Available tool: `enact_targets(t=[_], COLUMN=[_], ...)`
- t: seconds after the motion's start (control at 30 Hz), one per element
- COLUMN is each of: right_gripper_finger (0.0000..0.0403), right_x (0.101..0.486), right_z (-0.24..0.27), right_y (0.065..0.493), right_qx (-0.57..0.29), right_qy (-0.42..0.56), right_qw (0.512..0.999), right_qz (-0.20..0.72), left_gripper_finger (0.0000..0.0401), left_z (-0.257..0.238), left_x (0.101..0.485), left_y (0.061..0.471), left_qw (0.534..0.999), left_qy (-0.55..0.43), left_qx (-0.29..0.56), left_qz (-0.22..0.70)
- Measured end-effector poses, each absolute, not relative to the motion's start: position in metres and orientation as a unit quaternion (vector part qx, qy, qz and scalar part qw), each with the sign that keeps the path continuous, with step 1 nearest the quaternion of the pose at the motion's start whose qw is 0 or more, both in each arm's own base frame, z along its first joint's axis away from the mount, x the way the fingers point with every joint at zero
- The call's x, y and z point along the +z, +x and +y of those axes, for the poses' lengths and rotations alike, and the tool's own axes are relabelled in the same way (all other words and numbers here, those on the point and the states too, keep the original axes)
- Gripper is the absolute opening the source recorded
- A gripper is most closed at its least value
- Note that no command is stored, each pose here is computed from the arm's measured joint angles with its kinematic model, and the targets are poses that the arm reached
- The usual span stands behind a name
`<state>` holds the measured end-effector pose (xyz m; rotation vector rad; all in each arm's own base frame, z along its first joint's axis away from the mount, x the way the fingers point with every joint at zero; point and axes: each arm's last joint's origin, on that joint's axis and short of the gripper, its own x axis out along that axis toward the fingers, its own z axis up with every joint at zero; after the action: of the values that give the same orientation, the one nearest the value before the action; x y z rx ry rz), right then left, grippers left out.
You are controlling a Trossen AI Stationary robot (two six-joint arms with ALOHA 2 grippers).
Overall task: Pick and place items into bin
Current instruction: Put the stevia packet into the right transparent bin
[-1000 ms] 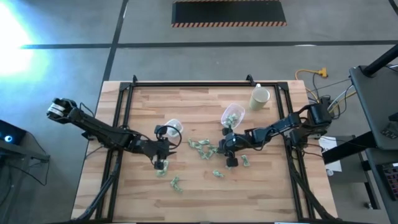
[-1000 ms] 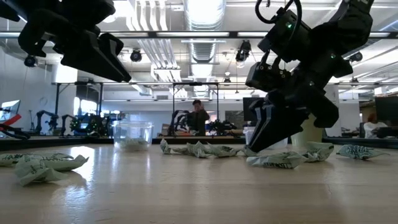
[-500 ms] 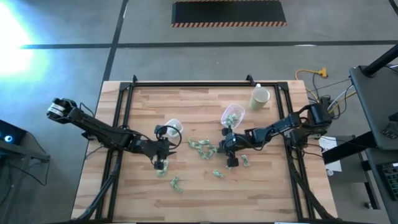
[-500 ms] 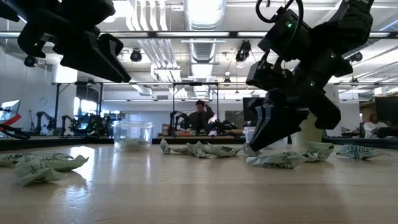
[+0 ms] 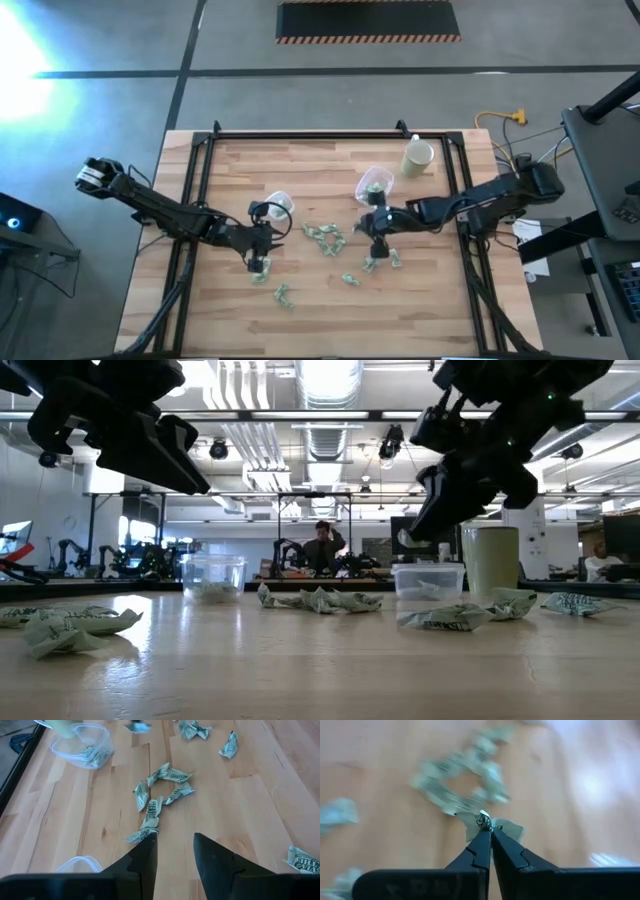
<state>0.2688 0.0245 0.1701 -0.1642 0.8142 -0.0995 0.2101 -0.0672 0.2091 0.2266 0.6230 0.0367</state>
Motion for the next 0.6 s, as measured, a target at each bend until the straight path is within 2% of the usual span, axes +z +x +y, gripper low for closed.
enact_targets(t=[0.3, 0.6], right_gripper_finger=[0.0008, 0.0008], right_x=[0.182, 0.174], right_z=[0.009, -0.018], right_y=[0.251, 0.248], right_qx=[-0.244, -0.322], right_qy=[-0.109, -0.055], right_qw=[0.885, 0.862], right_qz=[0.381, 0.388], left_gripper_finger=[0.0112, 0.0112], left_z=[-0.067, -0.067], left_x=[0.209, 0.209], left_y=[0.210, 0.210], left_qw=[0.945, 0.946], left_qy=[0.112, 0.111], left_qx=[0.019, 0.019], left_qz=[0.306, 0.305])
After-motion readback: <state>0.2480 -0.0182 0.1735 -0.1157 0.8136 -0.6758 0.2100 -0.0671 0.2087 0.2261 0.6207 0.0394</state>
